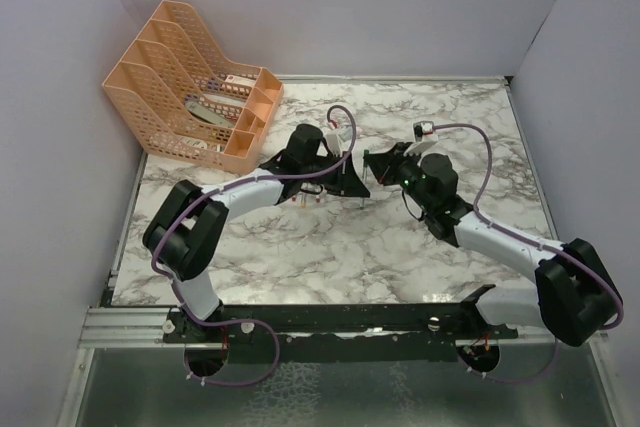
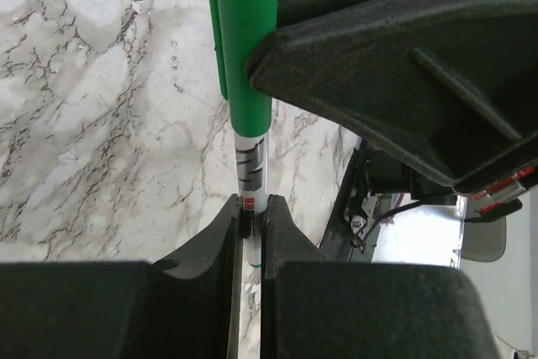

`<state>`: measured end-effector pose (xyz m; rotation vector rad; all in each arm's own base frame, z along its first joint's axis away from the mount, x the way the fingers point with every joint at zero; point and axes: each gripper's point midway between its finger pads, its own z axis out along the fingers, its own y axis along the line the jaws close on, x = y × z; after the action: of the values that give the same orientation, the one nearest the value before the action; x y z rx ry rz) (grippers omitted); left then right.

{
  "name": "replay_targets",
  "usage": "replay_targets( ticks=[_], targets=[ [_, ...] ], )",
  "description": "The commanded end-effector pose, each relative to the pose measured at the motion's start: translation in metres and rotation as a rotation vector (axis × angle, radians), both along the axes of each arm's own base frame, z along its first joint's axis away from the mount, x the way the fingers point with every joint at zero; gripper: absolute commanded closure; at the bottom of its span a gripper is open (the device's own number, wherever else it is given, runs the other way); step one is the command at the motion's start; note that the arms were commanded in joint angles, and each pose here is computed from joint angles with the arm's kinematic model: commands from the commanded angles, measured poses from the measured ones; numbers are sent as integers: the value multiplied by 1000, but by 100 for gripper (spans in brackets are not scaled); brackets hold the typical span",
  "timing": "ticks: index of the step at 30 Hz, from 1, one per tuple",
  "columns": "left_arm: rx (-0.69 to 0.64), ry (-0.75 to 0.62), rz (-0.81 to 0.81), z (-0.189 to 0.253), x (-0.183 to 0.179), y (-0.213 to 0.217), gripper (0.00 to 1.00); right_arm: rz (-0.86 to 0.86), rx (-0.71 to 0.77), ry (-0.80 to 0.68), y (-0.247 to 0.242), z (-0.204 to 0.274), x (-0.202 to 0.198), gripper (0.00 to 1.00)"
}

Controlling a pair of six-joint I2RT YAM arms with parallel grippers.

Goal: Insert the pens into the pen caps

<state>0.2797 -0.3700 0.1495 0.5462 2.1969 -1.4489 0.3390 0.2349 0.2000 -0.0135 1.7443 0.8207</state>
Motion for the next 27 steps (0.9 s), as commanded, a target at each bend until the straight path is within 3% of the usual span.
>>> replay_targets(
  ticks=[1, 9, 17, 27],
  targets=[
    [-87, -168, 176, 48, 59, 11, 100, 156, -120, 123, 36, -45, -37, 99],
    [-84, -185, 263, 56, 78, 37, 100, 146, -157, 141, 43, -52, -36, 99],
    [-7, -160, 267, 36, 79, 45, 100, 124, -164, 124, 47, -44, -26, 99],
    [359, -12, 311, -48, 63, 87, 100, -75, -268, 83, 22, -10, 7, 99]
  ],
)
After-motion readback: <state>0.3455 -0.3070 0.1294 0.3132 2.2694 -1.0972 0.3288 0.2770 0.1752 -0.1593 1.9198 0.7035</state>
